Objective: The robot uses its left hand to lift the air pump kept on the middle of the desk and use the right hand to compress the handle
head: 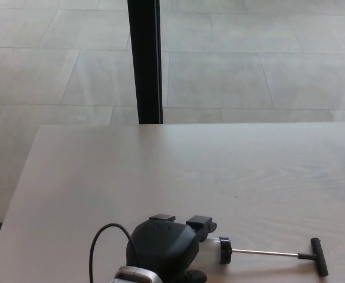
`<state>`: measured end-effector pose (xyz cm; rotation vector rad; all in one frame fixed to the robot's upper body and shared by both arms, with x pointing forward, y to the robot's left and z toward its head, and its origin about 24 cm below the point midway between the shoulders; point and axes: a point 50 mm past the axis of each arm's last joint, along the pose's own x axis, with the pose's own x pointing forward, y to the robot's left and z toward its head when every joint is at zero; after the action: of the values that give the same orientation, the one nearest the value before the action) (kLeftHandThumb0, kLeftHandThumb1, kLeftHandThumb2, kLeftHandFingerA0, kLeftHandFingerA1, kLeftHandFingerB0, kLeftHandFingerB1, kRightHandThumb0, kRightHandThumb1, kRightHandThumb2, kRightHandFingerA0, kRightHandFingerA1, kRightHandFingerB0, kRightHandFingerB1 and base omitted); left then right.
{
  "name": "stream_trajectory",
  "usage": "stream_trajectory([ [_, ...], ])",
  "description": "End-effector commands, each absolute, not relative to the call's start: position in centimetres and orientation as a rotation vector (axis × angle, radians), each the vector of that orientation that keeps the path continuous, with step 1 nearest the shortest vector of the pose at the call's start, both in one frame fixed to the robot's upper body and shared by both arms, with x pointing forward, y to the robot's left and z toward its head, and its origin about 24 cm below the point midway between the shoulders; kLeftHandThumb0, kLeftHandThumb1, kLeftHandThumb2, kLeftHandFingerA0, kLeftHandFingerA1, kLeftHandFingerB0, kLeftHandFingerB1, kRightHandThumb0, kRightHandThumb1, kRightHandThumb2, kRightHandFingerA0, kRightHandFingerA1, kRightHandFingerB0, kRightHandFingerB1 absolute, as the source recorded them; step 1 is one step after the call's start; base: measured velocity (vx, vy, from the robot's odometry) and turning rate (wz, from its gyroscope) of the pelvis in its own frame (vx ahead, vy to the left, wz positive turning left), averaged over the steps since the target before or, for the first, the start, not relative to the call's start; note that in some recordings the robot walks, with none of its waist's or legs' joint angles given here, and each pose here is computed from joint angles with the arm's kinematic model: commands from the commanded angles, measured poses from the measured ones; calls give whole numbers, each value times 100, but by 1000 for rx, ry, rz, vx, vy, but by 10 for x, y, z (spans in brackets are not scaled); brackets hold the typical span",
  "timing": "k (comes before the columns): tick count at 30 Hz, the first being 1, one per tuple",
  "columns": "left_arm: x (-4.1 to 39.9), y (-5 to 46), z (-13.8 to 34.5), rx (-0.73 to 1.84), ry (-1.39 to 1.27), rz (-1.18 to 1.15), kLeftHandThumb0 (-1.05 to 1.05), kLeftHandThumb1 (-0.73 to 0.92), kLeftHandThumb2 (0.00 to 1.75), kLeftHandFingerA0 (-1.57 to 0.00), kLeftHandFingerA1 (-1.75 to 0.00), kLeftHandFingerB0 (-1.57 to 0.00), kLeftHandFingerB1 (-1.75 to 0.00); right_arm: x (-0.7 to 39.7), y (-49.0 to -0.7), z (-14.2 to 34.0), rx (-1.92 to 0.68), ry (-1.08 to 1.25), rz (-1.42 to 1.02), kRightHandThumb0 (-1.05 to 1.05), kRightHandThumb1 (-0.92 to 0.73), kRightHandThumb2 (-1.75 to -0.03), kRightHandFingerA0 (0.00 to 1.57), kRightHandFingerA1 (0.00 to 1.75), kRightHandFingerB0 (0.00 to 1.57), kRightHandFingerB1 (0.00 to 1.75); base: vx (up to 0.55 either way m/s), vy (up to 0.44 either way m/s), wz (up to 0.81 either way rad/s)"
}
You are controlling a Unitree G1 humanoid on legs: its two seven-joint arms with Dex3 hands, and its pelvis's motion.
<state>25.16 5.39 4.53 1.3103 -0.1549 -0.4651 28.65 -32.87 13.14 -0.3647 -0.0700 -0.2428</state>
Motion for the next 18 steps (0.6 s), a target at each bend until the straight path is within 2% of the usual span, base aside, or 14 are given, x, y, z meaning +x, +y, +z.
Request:
stream_trajectory([
  [1,251,62,39,1329,-156,-475,-42,72,61,-64,-87,-35,-42,286,-329,137,-373,-87,-249,-65,-79,-64,33,46,46,36,0,0,0],
  [5,252,71,37,1366,-102,-465,-41,70,60,-61,-84,-35,-42,285,-332,135,-368,-79,-261,-59,-79,-64,33,48,46,37,0,0,0],
  [6,252,73,37,1389,-111,-454,-40,68,60,-65,-86,-37,-43,285,-332,135,-379,-84,-261,-58,-63,-102,27,57,41,56,0,0,0],
  [7,252,75,37,1397,-98,-458,-39,69,60,-63,-85,-36,-43,284,-332,134,-378,-79,-260,-58,-63,-102,26,57,41,56,0,0,0],
  [8,253,77,36,1439,-110,-457,-39,69,60,-67,-85,-37,-43,284,-332,133,-369,-71,-260,-58,-79,-64,33,48,45,37,0,0,0],
  [9,253,78,36,1455,-117,-456,-38,67,60,-69,-94,-37,-43,284,-333,132,-369,-69,-261,-60,-79,-64,33,46,45,37,0,0,0],
  [10,254,80,35,1472,-116,-449,-35,65,59,-71,-118,-36,-42,284,-333,132,-369,-68,-260,-60,-79,-64,33,47,44,37,0,0,0],
  [11,254,83,34,1500,-110,-436,-35,63,60,-72,-126,-36,-41,284,-333,131,-371,-66,-261,-61,-79,-64,34,48,45,37,0,0,0],
  [15,256,88,33,1613,-113,-423,-38,62,60,-74,-136,-37,-41,283,-335,131,-350,-64,-261,-58,-79,-64,31,48,45,37,0,0,0],
  [16,257,90,32,1633,-91,-423,-37,64,61,-68,-134,-33,-40,282,-336,131,-349,-64,-263,-58,-79,-64,31,48,46,37,0,0,0],
  [17,257,92,32,1657,-82,-421,-39,64,60,-69,-127,-34,-39,282,-336,130,-347,-62,-266,-58,-78,-64,31,47,45,37,0,0,0],
  [18,258,93,32,1687,-85,-413,-39,64,60,-69,-127,-34,-39,282,-336,129,-344,-60,-270,-58,-78,-64,31,47,45,37,0,0,0],
])
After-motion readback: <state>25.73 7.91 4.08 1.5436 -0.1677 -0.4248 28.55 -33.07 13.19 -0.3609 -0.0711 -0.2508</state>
